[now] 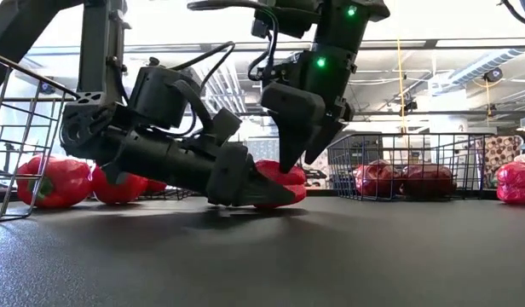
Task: Sort produce into baskets
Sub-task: Put the bell pepper into the gold wire basket
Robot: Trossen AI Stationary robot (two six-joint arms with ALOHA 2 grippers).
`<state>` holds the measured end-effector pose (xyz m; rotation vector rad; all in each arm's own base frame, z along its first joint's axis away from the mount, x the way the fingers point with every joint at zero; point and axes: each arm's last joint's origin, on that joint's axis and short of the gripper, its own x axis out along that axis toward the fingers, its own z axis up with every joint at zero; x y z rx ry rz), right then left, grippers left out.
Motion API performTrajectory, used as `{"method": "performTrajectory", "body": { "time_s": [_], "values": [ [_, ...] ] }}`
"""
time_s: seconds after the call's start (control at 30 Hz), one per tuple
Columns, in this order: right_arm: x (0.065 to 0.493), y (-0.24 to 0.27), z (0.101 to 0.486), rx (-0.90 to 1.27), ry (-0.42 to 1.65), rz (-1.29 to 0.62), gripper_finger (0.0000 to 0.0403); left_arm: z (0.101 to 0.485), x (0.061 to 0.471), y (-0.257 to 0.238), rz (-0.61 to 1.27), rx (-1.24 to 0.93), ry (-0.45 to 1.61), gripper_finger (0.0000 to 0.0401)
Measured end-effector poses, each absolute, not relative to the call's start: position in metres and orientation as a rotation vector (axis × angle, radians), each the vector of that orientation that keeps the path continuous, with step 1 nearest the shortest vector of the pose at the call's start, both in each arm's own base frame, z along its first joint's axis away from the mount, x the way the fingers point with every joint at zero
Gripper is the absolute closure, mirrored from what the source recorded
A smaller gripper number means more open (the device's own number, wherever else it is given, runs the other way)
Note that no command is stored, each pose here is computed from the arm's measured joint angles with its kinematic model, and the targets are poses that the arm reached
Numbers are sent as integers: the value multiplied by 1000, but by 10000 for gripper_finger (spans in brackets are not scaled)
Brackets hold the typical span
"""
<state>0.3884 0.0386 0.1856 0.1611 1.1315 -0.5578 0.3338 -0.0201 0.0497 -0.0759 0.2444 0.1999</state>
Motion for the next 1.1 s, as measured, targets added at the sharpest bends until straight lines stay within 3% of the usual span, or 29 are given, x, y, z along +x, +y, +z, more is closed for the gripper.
{"method": "performTrajectory", "body": {
  "time_s": [0.3, 0.47, 0.63, 0.87, 1.1],
  "values": [
    [382, 39, 200, 159, 1116, -560, 23, 50, 332, -18, 233, -66, 237, 162],
    [374, 50, 218, 119, 1046, -589, 23, 59, 323, -15, 242, -48, 234, 162],
    [372, 86, 224, -35, 836, -665, 23, 90, 300, -3, 308, -44, 182, 149],
    [356, 123, 205, -187, 723, -689, 23, 142, 259, 26, 481, 3, 189, 154],
    [346, 123, 178, -218, 663, -735, 23, 188, 244, 54, 604, 11, 318, 155]
  ]
}}
